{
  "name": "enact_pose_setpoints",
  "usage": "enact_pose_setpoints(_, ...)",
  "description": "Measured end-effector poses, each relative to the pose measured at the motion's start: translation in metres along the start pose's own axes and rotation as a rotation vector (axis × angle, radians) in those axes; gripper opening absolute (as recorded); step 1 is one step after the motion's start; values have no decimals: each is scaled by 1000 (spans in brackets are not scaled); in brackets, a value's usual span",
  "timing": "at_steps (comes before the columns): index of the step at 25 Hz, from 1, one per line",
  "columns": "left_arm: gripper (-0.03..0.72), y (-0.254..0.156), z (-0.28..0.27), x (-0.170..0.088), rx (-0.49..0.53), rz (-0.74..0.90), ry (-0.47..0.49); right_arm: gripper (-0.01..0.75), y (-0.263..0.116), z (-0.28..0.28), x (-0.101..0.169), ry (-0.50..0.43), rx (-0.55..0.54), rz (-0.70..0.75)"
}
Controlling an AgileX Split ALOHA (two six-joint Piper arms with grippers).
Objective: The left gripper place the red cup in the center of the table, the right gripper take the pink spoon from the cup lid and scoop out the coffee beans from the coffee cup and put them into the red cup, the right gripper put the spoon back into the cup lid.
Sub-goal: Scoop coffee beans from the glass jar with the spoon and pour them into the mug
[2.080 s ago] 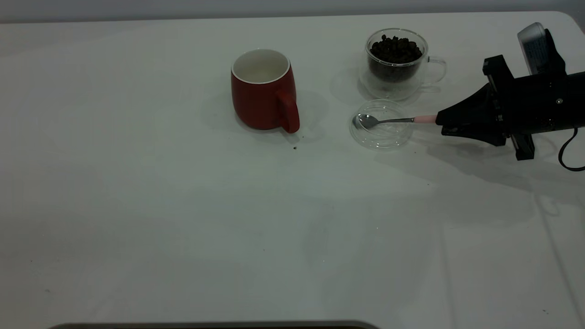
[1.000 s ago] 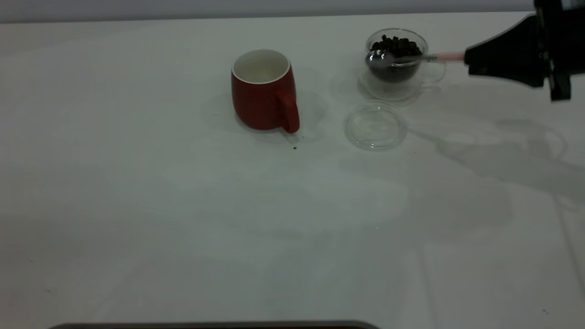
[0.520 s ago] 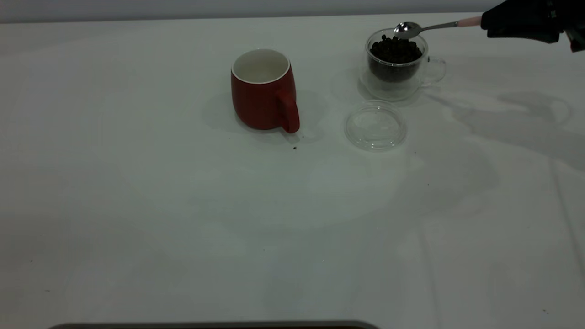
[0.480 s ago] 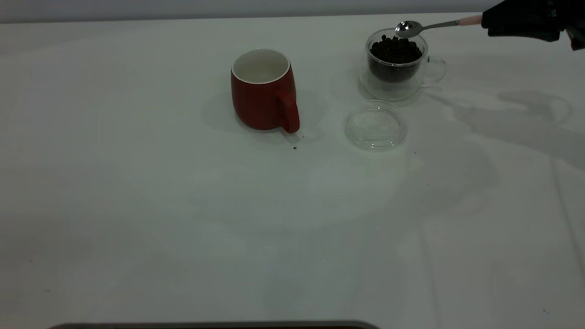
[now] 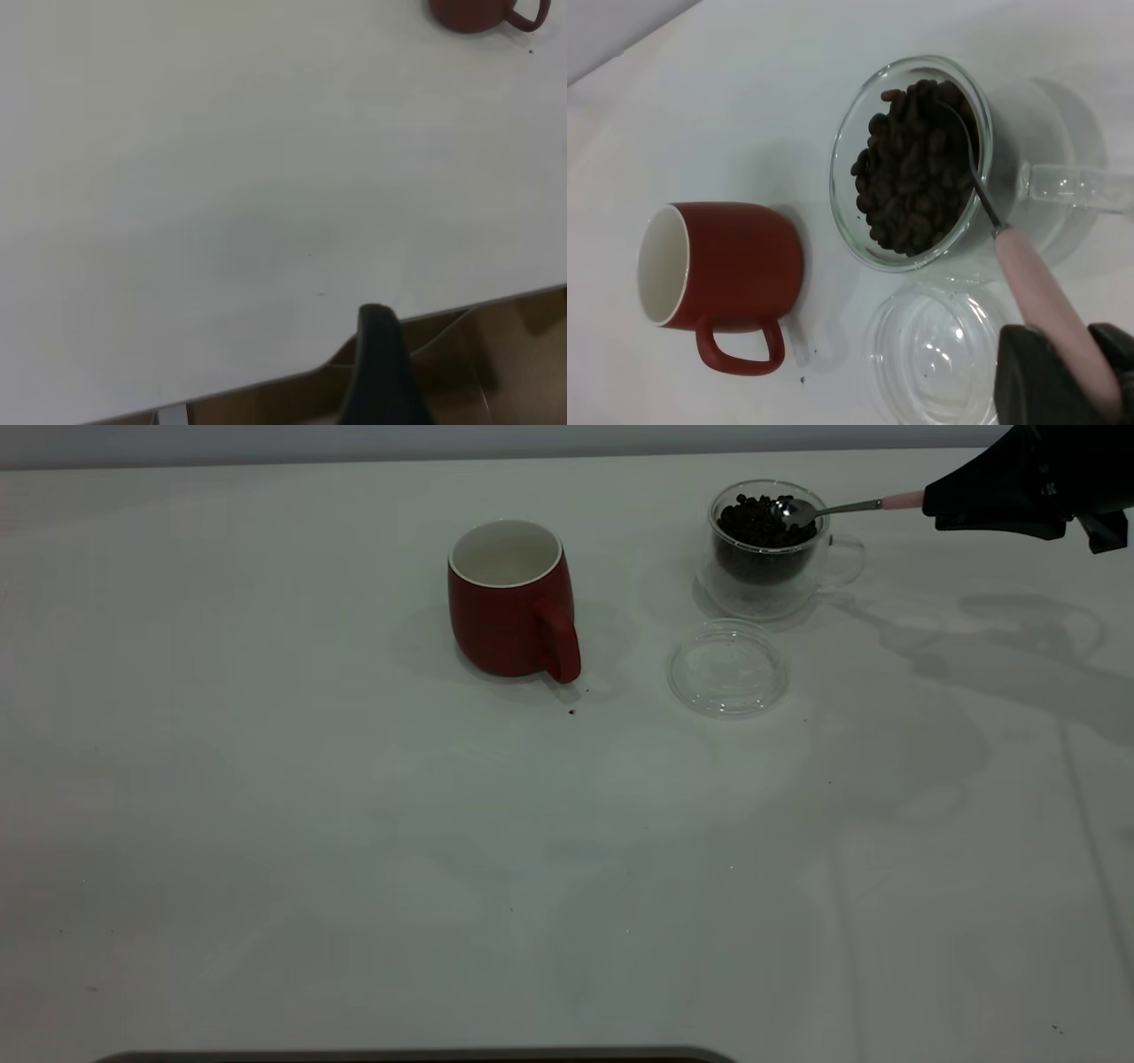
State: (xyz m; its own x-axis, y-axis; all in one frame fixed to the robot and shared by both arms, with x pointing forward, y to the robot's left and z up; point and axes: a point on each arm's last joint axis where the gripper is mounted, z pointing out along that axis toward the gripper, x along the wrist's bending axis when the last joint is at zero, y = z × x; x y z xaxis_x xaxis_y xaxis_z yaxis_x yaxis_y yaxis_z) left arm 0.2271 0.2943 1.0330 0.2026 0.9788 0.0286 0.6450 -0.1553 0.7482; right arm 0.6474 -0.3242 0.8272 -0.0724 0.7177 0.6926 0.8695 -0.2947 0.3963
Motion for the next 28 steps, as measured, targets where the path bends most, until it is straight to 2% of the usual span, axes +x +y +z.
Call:
enact_pose_setpoints(8, 586, 0, 0, 0, 0, -2, 0, 113, -2, 0, 5, 51, 25, 66)
enact_pose_setpoints(28, 586, 0, 0, 0, 0, -1, 0, 113, -5, 0, 5, 54, 58, 179)
